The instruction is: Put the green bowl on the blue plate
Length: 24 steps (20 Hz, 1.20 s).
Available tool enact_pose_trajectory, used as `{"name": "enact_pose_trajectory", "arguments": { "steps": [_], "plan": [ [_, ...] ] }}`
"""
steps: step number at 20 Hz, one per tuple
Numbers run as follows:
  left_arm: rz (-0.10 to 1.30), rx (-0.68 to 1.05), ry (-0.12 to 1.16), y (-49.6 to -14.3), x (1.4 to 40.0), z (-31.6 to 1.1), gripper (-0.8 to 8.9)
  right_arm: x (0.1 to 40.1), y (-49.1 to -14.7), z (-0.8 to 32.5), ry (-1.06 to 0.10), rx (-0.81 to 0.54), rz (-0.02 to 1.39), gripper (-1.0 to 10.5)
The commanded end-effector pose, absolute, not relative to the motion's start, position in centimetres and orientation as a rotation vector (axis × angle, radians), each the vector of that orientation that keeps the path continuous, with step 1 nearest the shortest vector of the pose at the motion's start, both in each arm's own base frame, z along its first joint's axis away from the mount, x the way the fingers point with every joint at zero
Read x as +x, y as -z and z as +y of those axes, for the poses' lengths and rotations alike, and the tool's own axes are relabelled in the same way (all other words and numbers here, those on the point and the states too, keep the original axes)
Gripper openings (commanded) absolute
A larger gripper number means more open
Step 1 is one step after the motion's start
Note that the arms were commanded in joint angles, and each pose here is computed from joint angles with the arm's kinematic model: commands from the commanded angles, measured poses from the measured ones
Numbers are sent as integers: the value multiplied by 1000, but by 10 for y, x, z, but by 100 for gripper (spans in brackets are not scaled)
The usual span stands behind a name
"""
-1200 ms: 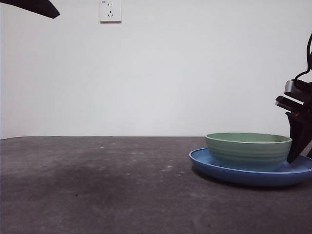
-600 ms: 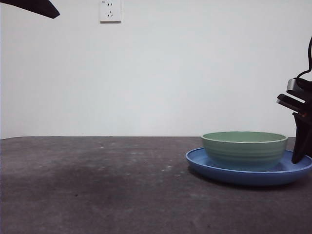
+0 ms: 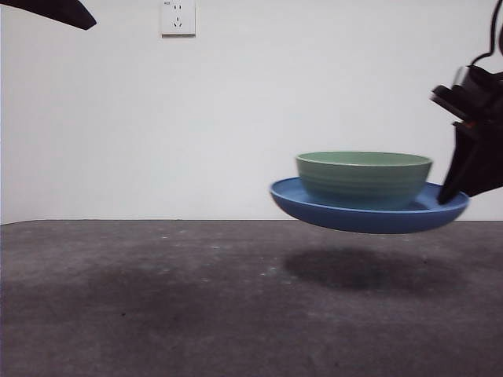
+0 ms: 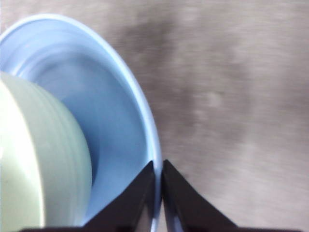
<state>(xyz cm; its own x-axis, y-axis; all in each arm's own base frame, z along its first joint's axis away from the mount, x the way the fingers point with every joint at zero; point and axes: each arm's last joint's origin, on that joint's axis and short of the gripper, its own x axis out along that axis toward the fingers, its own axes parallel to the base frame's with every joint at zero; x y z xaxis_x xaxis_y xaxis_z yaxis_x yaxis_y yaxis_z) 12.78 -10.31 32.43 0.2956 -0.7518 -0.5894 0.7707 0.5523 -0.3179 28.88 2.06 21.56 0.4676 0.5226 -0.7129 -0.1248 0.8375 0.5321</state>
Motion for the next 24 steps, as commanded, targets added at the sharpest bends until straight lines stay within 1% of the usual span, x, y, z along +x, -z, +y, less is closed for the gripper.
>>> {"name": "enact_pose_trajectory", "arguments": {
  "steps": [1,4,7,13,15,19,24],
  "plan": [
    [750,38,1028,-327,128,-105,316,292,-220,37,-442,456,1001,6],
    [751,38,1028,-326,128,-105,316,293,-221,63,-456,425,984,6],
    [752,38,1027,-326,128,-105,316,294,-216,87,-497,419,985,6],
    [756,38,1027,-326,128,-104,316,303,-186,121,-525,419,1039,6],
    [756,38,1027,-326,128,-104,316,306,-175,128,-528,425,1059,6],
    [757,38,1027,-326,128,-104,316,309,-155,133,-496,409,1114,6],
    [760,38,1027,-326,128,-104,316,310,-152,133,-480,402,1123,6]
  ]
}}
